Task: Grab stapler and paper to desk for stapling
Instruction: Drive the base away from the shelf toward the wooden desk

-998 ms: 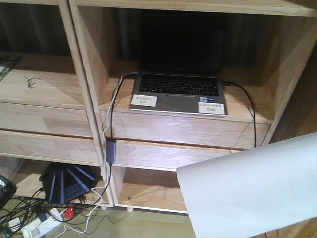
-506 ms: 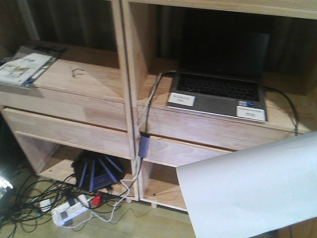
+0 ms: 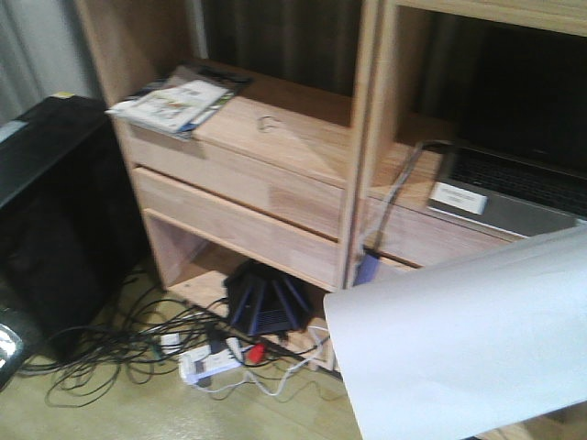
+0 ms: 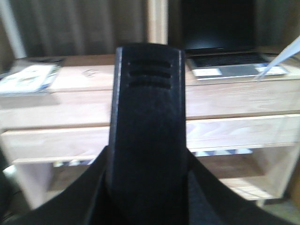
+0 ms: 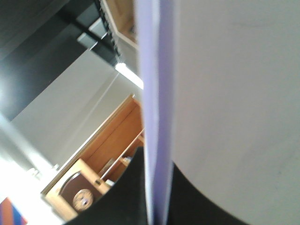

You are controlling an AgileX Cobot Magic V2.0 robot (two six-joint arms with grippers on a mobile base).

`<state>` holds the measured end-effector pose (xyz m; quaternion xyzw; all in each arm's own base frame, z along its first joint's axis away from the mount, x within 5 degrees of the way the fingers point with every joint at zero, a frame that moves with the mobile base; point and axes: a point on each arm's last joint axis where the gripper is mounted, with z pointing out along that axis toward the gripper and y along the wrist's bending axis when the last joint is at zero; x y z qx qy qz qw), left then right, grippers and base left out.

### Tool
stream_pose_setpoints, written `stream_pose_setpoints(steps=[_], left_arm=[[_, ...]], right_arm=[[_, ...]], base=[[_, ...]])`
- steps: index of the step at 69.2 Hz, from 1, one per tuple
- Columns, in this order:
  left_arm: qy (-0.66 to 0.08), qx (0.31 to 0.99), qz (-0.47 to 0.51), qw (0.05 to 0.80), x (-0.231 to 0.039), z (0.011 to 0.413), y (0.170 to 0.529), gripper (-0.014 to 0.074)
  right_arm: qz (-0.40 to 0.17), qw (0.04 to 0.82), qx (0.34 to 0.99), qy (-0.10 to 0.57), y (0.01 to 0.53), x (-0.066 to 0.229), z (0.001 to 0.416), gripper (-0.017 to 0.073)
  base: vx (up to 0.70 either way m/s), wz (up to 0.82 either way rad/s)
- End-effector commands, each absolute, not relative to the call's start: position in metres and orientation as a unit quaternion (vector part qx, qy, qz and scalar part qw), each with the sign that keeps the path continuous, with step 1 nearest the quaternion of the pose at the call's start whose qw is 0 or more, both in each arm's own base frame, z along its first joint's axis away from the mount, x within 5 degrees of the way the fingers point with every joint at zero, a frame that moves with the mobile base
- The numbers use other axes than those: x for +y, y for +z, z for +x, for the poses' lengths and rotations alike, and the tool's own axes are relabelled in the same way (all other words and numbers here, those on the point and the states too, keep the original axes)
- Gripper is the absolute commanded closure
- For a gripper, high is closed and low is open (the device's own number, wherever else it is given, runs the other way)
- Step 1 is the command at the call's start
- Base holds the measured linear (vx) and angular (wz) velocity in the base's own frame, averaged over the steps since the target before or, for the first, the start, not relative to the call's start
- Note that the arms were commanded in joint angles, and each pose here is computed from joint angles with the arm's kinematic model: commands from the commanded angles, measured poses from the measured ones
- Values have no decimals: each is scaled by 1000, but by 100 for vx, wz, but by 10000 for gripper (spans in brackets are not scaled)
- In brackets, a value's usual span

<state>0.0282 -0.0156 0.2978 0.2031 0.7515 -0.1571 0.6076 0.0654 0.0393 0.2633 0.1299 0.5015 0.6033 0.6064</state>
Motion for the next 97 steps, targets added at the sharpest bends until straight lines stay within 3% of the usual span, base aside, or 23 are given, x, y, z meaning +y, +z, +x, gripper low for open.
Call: stream_pose_setpoints(steps=[1, 97], left_arm=[[-175, 706, 193, 659, -16, 28, 318, 600], [-175, 706, 193, 659, -16, 28, 318, 600]], right_arm=[[110, 622, 472, 615, 275, 39, 63, 561], [110, 622, 472, 615, 275, 39, 63, 561]], base=[[1, 41], [5, 46]])
